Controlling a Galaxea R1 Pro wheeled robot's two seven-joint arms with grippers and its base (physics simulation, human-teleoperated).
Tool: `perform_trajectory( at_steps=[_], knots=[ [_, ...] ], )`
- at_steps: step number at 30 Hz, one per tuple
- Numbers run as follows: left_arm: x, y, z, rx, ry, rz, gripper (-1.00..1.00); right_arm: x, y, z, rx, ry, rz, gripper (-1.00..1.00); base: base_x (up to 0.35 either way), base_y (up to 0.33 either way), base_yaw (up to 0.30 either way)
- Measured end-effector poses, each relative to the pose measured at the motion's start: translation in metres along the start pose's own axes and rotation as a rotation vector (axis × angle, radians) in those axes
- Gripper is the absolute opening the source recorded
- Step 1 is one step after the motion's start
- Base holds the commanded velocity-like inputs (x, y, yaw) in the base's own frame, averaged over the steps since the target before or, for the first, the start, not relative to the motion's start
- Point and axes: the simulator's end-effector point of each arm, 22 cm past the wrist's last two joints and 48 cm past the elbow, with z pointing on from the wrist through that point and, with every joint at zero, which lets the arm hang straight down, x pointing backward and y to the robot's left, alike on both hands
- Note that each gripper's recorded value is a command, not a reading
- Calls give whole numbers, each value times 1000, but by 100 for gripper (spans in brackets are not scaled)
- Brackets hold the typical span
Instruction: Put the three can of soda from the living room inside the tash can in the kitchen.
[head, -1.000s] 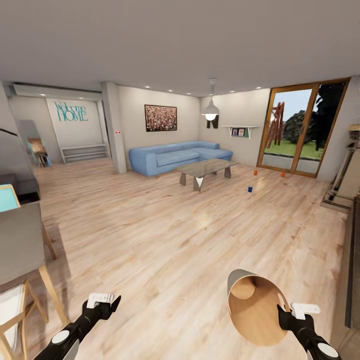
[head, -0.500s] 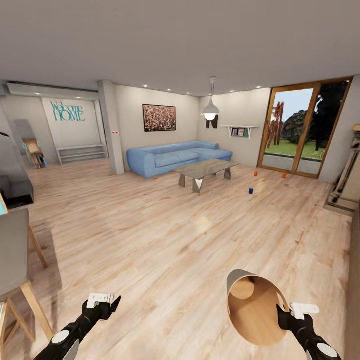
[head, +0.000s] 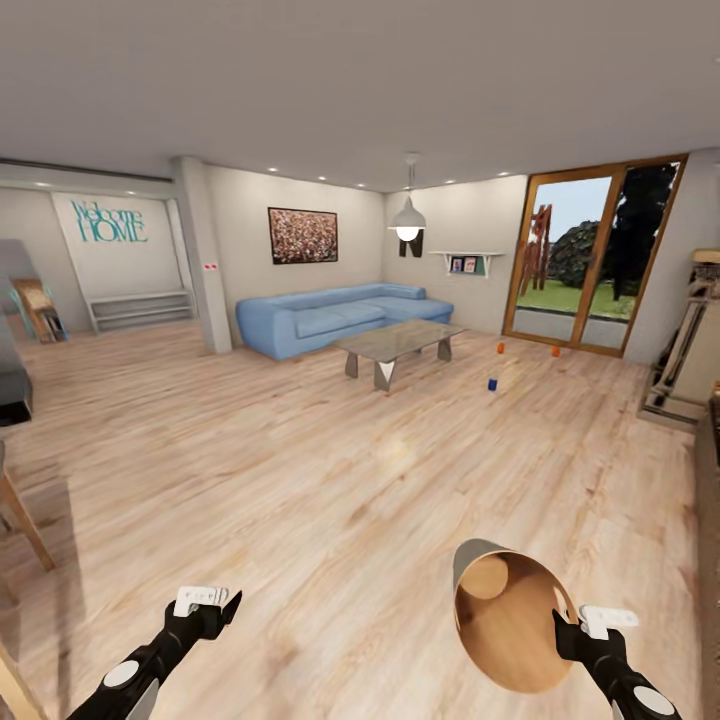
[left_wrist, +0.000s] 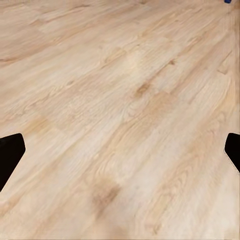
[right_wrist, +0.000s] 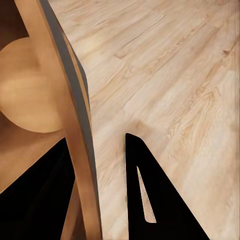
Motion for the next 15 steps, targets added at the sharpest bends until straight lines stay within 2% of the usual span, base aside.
perform_trajectory(
  at_steps=[7,15],
  knots=[
    [0,0,0,0,0,0,100,0,0,0,1,0,1,-100,322,0,-225],
    [0,0,0,0,0,0,100,0,-1,0,0,0,-1,-100,322,0,-52]
  ],
)
